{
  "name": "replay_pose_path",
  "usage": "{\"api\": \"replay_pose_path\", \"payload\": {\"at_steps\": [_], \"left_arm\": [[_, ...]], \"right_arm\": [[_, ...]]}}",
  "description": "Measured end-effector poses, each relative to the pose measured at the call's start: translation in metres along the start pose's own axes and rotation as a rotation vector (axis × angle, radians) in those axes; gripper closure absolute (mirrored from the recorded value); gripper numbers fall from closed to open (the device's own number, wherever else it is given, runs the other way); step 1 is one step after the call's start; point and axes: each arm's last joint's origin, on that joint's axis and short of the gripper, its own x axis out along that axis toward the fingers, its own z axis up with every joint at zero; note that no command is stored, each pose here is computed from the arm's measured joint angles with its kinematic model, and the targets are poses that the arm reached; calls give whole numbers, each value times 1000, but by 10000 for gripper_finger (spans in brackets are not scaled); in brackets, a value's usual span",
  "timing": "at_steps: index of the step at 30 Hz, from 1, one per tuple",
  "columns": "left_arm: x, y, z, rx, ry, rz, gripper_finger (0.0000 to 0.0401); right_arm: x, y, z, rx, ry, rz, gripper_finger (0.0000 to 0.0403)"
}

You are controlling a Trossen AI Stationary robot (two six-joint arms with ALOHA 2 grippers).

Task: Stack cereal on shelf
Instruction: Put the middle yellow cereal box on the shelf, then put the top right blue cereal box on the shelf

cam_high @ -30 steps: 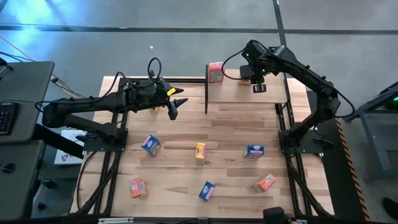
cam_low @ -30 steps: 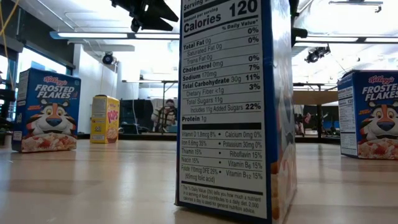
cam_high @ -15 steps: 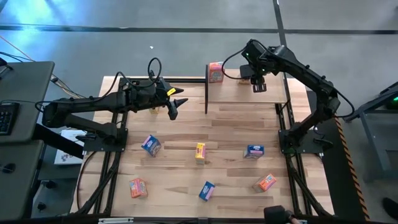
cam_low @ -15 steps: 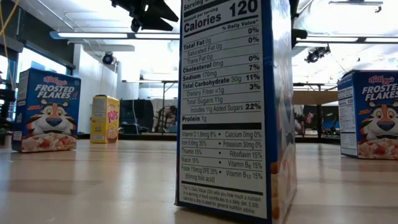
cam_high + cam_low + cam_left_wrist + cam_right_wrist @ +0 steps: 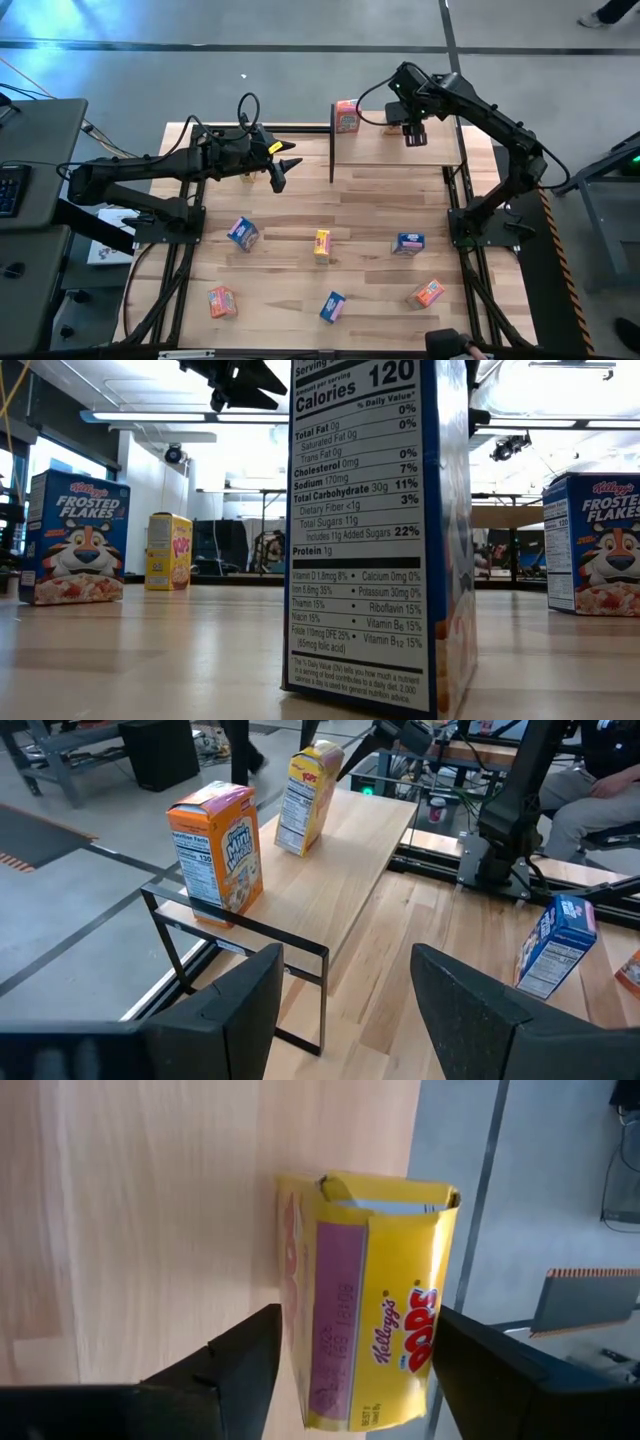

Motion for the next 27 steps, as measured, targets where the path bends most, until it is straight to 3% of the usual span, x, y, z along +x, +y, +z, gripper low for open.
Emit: {"api": "replay_pose_path", "payload": {"at_steps": [27], "left_arm": [[0,0,0,0,1,-1,190]], "right_arm": [[-21,-8,-1,50,-34,-57,156]]}}
